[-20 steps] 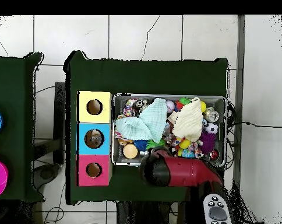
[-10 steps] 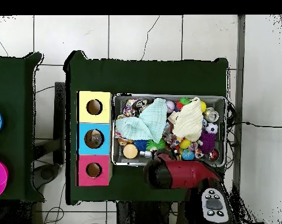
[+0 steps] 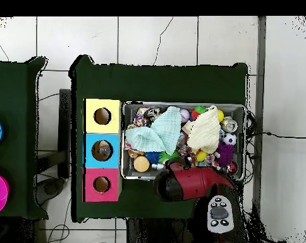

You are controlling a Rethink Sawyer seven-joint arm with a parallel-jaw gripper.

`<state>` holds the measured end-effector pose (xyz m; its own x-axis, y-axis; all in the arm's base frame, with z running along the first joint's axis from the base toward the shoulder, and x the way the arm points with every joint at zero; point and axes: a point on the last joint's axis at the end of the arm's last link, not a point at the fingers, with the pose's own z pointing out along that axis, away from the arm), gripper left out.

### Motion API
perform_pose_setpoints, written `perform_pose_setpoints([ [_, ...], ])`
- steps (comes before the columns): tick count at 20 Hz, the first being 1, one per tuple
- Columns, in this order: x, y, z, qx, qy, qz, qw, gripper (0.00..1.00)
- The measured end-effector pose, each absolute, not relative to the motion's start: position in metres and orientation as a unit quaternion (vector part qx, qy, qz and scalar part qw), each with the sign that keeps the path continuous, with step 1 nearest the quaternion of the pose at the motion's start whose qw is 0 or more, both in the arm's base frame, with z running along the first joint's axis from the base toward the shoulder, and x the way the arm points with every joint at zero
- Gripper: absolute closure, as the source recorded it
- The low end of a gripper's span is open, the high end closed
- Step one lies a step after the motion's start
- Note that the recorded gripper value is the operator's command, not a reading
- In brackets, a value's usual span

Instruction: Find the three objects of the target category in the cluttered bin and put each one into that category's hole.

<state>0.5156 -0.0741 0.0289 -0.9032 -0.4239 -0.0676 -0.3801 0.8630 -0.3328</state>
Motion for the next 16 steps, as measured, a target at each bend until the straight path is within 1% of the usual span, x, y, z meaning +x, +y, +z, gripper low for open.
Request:
perform_pose_setpoints([
  [10,0.549,-0.068,0.039,-0.254,0.944,-0.186,0.098,0.00],
  [16,0.558,-0.070,0.030,-0.259,0.942,-0.189,0.099,0.00],
])
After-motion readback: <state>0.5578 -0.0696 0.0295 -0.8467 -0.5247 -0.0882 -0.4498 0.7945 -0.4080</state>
